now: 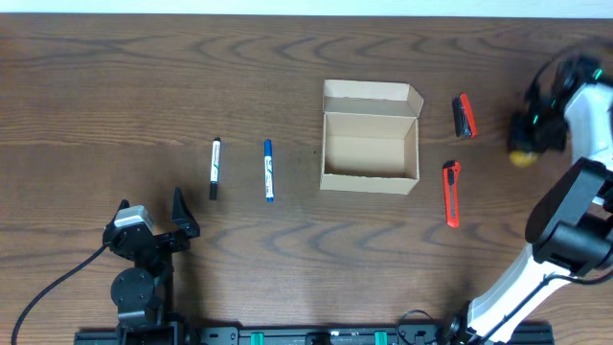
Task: Pack container
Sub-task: 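Carry the tape roll with the right gripper into the cardboard box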
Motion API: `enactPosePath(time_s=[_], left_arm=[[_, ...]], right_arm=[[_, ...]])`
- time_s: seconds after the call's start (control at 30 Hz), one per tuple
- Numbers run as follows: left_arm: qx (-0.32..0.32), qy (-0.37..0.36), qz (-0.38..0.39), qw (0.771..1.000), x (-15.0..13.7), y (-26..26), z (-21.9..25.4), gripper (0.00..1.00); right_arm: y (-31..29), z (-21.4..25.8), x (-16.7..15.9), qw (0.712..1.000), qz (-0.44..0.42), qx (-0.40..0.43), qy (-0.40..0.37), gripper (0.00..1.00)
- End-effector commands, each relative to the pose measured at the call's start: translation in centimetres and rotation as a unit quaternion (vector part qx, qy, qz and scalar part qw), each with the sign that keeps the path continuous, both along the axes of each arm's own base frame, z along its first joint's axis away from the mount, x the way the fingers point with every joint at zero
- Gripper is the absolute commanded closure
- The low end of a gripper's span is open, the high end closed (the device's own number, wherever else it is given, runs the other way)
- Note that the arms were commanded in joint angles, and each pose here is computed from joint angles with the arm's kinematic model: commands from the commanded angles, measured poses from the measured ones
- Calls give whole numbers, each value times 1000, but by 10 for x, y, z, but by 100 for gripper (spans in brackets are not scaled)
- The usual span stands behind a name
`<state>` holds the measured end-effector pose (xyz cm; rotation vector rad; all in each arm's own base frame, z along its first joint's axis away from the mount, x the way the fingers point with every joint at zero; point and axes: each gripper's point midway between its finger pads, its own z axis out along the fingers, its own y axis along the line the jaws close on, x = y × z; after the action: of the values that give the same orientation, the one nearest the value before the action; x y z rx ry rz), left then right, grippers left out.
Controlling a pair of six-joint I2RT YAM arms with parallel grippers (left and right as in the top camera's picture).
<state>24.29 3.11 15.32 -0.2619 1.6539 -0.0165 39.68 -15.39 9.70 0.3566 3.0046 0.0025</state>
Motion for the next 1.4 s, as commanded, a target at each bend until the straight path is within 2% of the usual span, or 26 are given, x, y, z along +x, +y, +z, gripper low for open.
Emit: enactPosePath(time_s=[0.0,0.17,0.23,0.33,0.47,0.6,1.0,1.37], left_arm=[[-2,29,-1,1000,-1,0,-18,5],[-2,29,-1,1000,-1,0,-18,5],[-2,29,-1,1000,-1,0,-18,5],[-2,29,-1,1000,-1,0,-18,5],[-2,29,-1,1000,-1,0,-18,5],[-2,29,-1,1000,-1,0,-18,5],[-2,29,-1,1000,-1,0,-18,5],[-2,29,-1,1000,-1,0,-18,5]], right_arm=[[31,80,45,994,40,0,-102,98],[116,168,70,969,147,25,-195,99],[156,184,70,957,199,26,-210,98],[210,184,62,940,273,34,-202,98],[264,167,49,916,357,40,-177,99],[287,137,39,912,385,33,-138,99],[296,19,6,923,381,58,-21,98],[321,-10,-18,912,404,68,9,98]])
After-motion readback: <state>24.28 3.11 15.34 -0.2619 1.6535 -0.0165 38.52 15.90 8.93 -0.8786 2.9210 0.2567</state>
